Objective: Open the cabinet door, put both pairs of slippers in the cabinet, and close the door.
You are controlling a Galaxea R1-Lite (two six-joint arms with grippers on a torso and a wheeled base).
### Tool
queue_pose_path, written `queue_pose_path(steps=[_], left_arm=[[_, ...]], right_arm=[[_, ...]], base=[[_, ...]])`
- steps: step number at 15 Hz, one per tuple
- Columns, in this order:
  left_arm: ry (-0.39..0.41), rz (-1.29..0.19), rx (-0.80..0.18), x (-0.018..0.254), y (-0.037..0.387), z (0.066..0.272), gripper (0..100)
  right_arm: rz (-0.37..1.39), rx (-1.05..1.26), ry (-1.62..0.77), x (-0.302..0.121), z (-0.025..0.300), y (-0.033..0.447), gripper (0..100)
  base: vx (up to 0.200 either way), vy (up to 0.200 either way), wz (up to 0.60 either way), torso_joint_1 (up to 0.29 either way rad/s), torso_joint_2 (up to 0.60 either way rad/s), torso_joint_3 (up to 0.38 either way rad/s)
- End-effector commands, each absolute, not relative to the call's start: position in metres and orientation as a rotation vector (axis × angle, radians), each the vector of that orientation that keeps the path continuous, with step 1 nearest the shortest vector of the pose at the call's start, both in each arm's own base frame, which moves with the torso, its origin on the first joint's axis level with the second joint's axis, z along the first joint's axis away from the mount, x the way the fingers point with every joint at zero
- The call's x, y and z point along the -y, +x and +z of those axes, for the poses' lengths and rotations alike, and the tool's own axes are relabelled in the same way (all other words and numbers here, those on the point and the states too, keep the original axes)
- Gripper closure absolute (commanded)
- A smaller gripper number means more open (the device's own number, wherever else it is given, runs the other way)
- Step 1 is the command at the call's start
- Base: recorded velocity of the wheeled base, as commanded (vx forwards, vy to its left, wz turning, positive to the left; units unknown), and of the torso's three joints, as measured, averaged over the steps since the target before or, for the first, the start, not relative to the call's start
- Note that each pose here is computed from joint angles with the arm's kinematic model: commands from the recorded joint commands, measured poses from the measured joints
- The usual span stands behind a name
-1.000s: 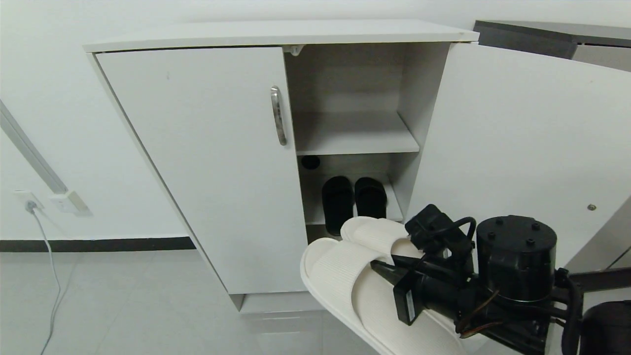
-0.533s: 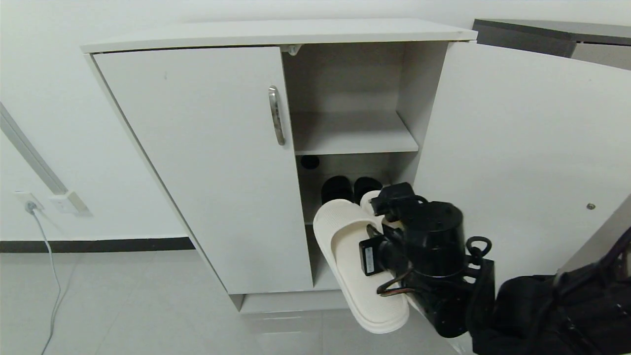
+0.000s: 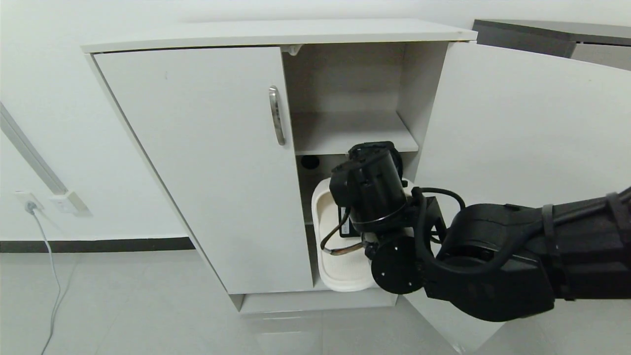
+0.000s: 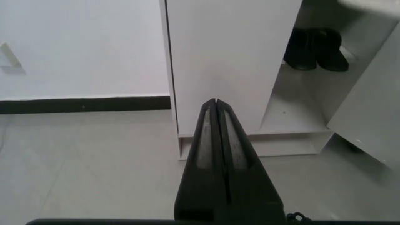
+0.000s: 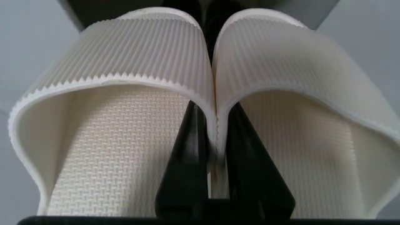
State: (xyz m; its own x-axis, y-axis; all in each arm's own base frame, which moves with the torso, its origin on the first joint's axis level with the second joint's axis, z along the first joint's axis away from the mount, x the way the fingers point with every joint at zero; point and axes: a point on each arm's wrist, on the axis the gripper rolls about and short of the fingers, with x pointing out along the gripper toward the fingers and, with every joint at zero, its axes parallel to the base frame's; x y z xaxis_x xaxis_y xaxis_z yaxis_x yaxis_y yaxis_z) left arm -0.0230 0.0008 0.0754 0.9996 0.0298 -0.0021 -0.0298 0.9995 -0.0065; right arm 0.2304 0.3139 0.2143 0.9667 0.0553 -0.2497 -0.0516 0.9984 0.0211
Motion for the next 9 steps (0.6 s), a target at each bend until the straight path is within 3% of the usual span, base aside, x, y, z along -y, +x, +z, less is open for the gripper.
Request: queue_pose_path(steps=[1, 9], left_arm=[[-0.006, 0.031, -0.003, -0.001, -0.023, 0.075, 100], [-0.003, 0.032, -0.005, -0.001, -0.023, 0.075, 100]], right_arm=[[0.053, -0.212, 0.023, -0.315, 0.232, 0.236, 100], [0.023, -0.109, 0.009, -0.316, 0.228, 0.263, 100]], base=[[0.0, 0.0, 0.0, 0.0, 0.0, 0.0], [0.0, 0.0, 0.0, 0.0, 0.0, 0.0]])
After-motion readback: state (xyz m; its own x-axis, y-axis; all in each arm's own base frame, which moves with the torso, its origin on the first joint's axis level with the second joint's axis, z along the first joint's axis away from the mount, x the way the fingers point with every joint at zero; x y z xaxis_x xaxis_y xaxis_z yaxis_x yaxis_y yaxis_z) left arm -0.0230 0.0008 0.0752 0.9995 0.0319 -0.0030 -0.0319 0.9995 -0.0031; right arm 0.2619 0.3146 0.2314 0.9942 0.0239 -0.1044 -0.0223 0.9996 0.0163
